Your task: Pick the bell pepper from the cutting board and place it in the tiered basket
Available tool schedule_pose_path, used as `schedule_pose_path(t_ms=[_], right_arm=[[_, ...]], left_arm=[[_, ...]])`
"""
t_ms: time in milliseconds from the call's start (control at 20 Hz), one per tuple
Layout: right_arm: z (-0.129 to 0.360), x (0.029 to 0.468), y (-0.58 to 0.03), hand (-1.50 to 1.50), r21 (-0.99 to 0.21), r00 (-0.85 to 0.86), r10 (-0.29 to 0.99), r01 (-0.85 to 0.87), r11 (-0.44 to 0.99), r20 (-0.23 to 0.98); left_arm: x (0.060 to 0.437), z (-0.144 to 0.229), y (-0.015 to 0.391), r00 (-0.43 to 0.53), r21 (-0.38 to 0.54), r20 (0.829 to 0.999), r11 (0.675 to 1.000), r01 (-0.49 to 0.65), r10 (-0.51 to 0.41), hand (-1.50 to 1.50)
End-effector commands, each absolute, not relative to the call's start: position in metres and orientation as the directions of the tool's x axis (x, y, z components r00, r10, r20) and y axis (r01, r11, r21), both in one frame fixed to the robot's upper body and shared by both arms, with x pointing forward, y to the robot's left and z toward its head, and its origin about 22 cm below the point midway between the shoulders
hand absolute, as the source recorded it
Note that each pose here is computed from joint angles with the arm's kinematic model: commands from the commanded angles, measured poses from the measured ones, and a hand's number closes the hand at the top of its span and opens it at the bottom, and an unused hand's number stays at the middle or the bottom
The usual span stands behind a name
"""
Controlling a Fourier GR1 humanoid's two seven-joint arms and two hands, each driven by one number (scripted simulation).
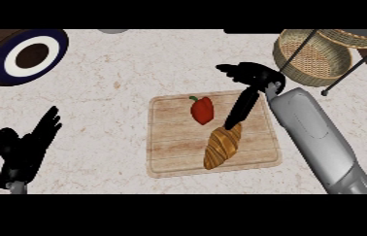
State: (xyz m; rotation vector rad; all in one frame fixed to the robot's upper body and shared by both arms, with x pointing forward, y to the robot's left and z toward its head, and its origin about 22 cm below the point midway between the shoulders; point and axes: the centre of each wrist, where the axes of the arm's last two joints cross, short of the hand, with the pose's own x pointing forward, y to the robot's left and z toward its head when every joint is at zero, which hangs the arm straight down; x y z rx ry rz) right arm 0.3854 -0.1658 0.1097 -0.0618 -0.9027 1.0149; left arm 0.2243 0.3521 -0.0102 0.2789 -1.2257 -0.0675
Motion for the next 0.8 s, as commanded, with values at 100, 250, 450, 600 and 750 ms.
schedule_pose_path(t_ms=[100, 250, 450, 600, 750], right_arm=[[0.086, 0.391, -0.178, -1.50, -0.394, 0.231, 0.732, -0.719, 0.572, 0.641], [0.093, 0.381, -0.184, -1.50, -0.386, 0.227, 0.732, -0.729, 0.565, 0.642], [0.087, 0.388, -0.170, -1.50, -0.399, 0.214, 0.720, -0.713, 0.577, 0.660], [0.069, 0.369, -0.170, -1.50, -0.391, 0.214, 0.723, -0.723, 0.569, 0.657], [0.071, 0.384, -0.168, -1.50, -0.390, 0.201, 0.717, -0.726, 0.566, 0.668]], left_arm=[[0.230, -0.024, 0.364, 0.355, 0.258, 0.912, 0.960, -0.106, -0.206, 0.00], [0.223, -0.011, 0.369, 0.373, 0.241, 0.907, 0.967, -0.081, -0.195, 0.00], [0.220, -0.011, 0.361, 0.371, 0.251, 0.907, 0.963, -0.098, -0.199, 0.00], [0.228, -0.023, 0.368, 0.379, 0.259, 0.903, 0.960, -0.103, -0.203, 0.00], [0.214, -0.024, 0.344, 0.342, 0.256, 0.916, 0.962, -0.094, -0.210, 0.00]])
